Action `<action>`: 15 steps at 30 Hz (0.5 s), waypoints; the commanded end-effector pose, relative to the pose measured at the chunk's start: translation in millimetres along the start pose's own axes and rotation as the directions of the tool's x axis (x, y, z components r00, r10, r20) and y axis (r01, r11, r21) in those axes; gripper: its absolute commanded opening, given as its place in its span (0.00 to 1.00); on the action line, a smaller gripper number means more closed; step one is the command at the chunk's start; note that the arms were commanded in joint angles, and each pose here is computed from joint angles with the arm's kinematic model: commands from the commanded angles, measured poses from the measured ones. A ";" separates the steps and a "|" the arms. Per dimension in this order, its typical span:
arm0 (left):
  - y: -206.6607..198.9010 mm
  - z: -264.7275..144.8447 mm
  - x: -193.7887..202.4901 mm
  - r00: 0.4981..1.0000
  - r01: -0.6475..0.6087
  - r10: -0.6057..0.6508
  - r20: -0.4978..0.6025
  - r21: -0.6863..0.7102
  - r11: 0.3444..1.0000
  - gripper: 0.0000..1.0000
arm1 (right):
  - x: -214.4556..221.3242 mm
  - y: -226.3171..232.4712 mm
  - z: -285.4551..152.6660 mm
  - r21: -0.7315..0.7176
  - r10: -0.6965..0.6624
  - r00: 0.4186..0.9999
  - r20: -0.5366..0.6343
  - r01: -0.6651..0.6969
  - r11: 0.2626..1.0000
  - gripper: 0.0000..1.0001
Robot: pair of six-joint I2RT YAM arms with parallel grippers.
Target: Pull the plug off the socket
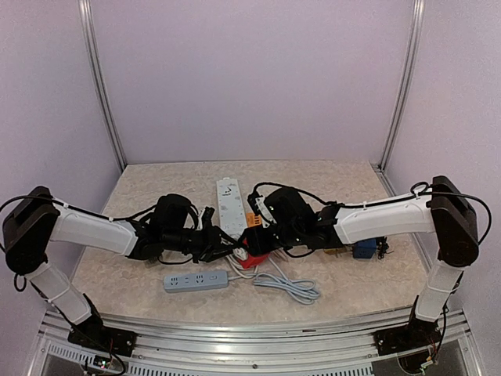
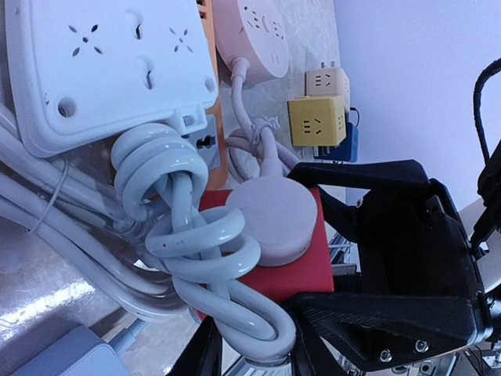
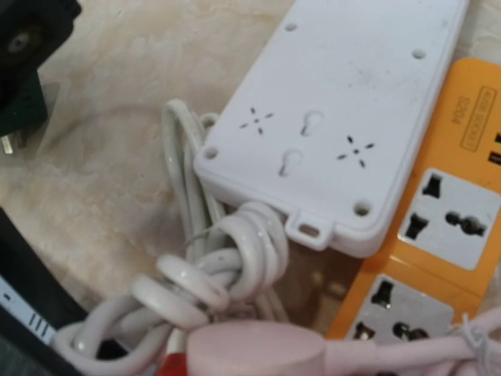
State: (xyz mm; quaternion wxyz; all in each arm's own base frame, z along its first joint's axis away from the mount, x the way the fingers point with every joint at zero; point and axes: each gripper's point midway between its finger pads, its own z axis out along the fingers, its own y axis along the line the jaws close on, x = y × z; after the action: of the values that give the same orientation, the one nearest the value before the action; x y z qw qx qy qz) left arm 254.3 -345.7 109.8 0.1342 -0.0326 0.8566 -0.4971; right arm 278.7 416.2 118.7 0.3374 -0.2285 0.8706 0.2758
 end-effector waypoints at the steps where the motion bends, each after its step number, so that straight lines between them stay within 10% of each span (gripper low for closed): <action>1: -0.9 7.5 1.8 1.000 0.012 -0.012 -0.019 -0.001 1.000 0.29 | -60.2 8.2 -33.1 -0.018 0.022 0.980 0.196 -0.019 1.000 0.00; 15: 8.4 15.0 1.3 0.999 0.039 -0.040 -0.030 -0.027 0.999 0.12 | -49.8 15.5 -24.2 -0.004 -0.047 0.984 0.174 0.048 0.999 0.00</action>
State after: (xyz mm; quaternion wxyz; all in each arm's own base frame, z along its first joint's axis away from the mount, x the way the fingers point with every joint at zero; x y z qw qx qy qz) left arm 257.5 -354.6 108.6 0.1203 -0.0367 0.8532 -0.5062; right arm 280.7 410.4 116.6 0.3466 -0.2334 0.8720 0.2549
